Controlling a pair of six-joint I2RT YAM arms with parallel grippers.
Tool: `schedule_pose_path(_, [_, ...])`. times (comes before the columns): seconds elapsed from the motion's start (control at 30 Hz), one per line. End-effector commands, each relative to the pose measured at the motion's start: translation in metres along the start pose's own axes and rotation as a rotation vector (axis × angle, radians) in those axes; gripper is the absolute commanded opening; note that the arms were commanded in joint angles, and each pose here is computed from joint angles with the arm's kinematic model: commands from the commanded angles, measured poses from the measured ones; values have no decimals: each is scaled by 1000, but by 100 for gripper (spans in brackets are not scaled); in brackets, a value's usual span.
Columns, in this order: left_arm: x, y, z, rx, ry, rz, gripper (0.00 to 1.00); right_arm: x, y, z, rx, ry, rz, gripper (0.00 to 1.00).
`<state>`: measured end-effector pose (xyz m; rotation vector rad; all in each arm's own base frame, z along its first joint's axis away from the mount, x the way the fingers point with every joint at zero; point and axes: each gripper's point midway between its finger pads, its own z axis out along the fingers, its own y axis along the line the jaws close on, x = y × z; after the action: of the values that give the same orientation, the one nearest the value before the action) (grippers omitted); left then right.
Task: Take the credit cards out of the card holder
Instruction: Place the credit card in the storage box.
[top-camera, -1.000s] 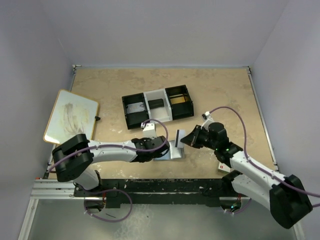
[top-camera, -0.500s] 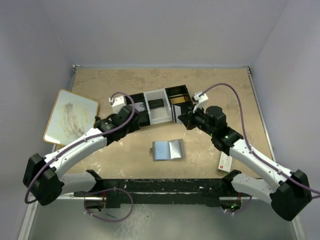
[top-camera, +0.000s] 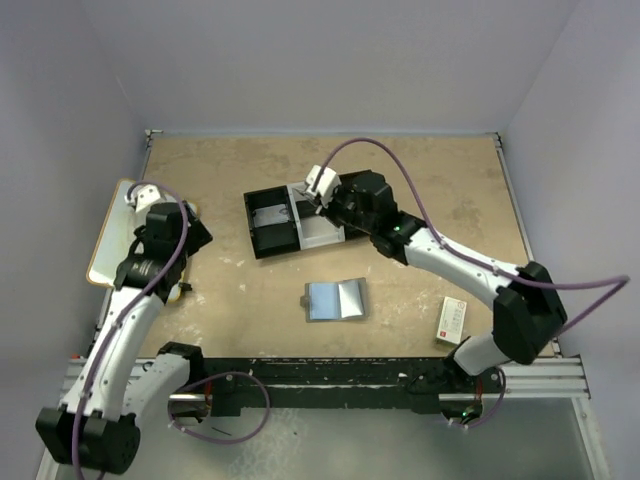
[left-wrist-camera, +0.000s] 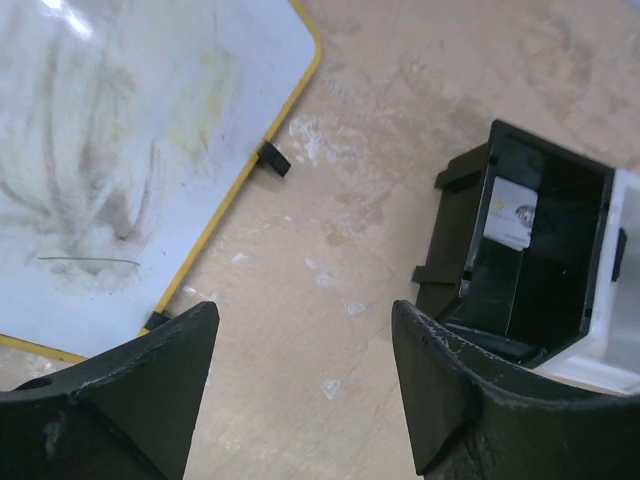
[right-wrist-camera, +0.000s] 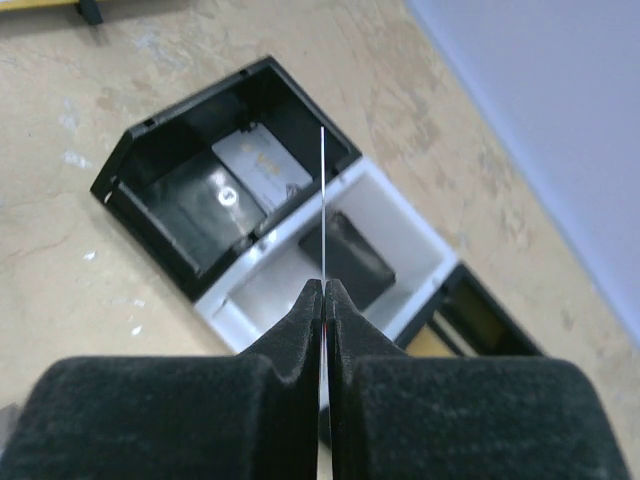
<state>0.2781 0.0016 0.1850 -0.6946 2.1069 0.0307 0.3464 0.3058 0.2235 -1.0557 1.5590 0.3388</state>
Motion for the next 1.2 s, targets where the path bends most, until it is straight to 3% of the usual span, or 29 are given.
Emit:
schedule_pose_path(0.0, [-21,13,-15,-10,-128,-10,68,-47,-3,33,-65,-113,-181,0])
schedule_pose_path(0.2, [-31,26,-16,-93,-164,-24,69,-44,7,85,-97,-84,-261,0])
schedule_pose_path(0.53, [-40,31,-27,-93,-222,-58,69,-23,35,137,-168,1,-392,0])
schedule_pose_path(1.17, [-41,34,-29,-106,-228,-68,70,40,29,185,-157,234,-579,0])
